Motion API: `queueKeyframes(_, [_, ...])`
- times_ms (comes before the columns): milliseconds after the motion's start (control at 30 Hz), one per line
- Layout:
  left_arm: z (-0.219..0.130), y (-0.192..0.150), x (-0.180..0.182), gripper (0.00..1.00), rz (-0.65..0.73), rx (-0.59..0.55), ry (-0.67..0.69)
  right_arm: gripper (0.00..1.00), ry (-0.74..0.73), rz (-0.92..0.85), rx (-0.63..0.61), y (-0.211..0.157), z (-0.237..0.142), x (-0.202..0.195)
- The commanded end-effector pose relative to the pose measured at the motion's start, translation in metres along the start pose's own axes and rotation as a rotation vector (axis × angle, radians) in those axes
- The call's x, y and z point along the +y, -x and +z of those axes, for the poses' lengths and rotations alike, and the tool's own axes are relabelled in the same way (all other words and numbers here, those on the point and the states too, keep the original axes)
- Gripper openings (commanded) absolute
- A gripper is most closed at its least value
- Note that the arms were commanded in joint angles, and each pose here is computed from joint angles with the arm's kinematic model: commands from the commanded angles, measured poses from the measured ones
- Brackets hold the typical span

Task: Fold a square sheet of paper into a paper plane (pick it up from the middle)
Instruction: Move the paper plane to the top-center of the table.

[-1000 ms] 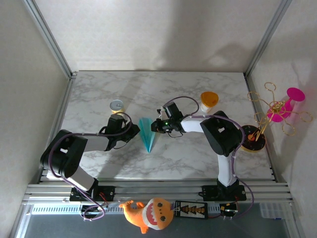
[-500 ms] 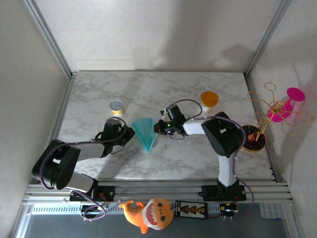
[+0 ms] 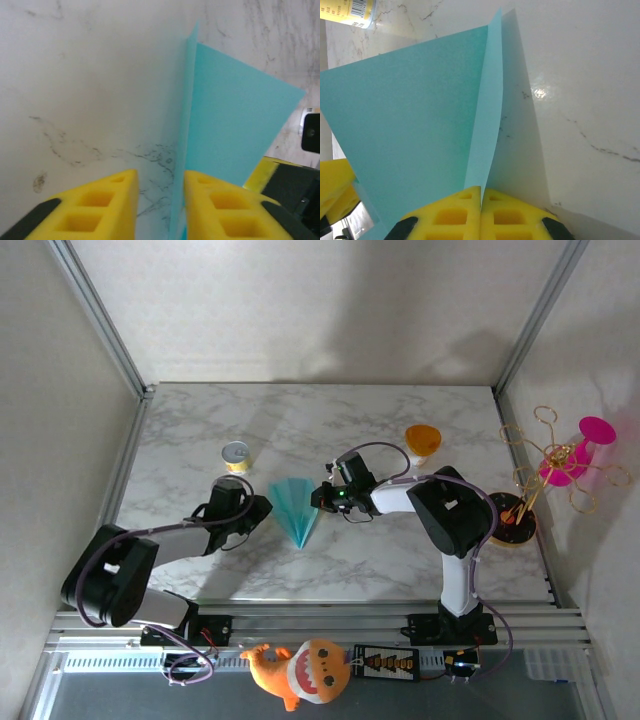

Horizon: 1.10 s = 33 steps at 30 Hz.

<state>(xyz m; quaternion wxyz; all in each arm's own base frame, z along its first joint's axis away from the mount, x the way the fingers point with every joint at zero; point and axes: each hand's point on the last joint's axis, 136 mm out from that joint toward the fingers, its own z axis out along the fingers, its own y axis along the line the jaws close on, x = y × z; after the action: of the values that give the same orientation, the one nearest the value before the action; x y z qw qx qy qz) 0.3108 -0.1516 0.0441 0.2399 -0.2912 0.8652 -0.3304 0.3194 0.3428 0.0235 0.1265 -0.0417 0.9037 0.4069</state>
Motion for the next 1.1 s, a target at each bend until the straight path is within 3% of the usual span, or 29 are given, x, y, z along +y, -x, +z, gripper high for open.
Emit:
queueKeyframes(0, [-0.012,0.006,-0.012,0.33,0.055,-0.021,-0.001,0.07,-0.009,0.001,0.015,0.001,-0.001,-0.001])
queueKeyframes(333, [-0.014,-0.039,-0.045,0.34,0.133,0.096,-0.088,0.07,-0.019,0.007,0.021,0.000,0.000,-0.003])
queueKeyframes(1067, [0.015,-0.062,-0.042,0.36,0.224,0.178,0.030,0.08,-0.030,0.003,0.016,0.002,-0.001,-0.003])
